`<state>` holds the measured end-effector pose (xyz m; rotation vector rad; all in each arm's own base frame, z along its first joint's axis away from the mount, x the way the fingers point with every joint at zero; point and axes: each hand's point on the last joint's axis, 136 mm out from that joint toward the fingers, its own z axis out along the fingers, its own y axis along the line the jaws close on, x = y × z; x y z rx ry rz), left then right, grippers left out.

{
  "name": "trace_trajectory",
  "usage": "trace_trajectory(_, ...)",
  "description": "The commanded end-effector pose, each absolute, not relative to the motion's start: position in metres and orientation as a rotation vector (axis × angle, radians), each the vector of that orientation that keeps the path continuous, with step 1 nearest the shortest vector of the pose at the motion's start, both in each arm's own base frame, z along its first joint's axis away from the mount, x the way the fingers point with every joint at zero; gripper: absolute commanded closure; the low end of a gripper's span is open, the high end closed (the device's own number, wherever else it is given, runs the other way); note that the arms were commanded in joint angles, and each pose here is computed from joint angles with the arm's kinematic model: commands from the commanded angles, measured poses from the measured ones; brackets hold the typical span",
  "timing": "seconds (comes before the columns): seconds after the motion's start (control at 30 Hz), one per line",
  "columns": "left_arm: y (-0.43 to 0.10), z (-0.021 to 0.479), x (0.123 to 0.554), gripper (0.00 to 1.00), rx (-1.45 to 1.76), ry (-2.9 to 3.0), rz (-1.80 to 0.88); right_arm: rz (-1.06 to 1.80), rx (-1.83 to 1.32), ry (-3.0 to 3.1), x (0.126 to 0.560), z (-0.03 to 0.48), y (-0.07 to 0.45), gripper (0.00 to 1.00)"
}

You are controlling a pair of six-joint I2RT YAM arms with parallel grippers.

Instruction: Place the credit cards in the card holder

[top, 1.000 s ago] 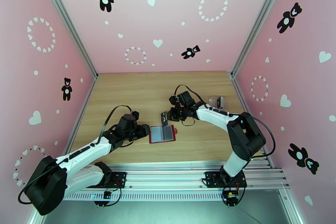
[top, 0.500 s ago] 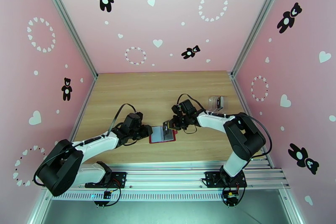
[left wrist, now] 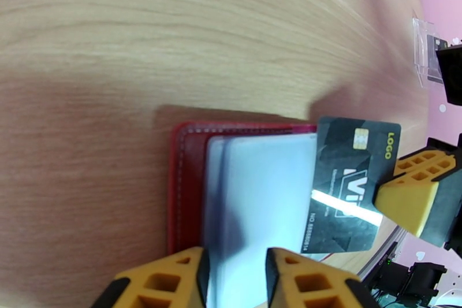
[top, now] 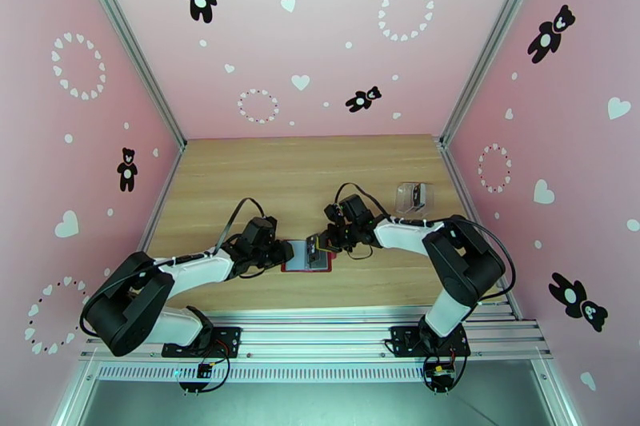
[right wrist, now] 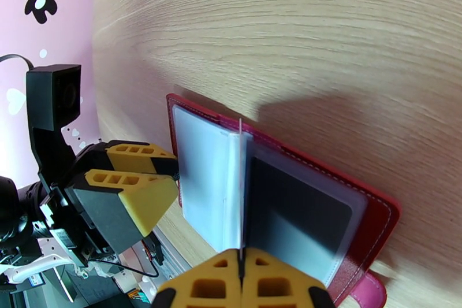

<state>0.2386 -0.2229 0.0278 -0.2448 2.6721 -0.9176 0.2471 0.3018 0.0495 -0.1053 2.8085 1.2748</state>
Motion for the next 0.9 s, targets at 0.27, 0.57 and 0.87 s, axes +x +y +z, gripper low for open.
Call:
trace_trajectory(0.27, -0.222, 0.020, 0.236, 0.68, -0.269, 2.677, -0.903, 1.284, -0.044, 2.769, 0.243, 0.062, 0.300, 1.00)
trace_trajectory(0.57, -0.219, 0.019, 0.233, 0.68, -0.276, 2.675, -0.898, 1.318, 0.000, 2.785, 0.236, 0.048, 0.308, 1.00)
trace_trajectory(0.87, -0.217, 0.019, 0.232, 0.68, -0.280, 2.675, -0.890, 1.277, 0.032, 2.809, 0.230, 0.037, 0.303, 1.00)
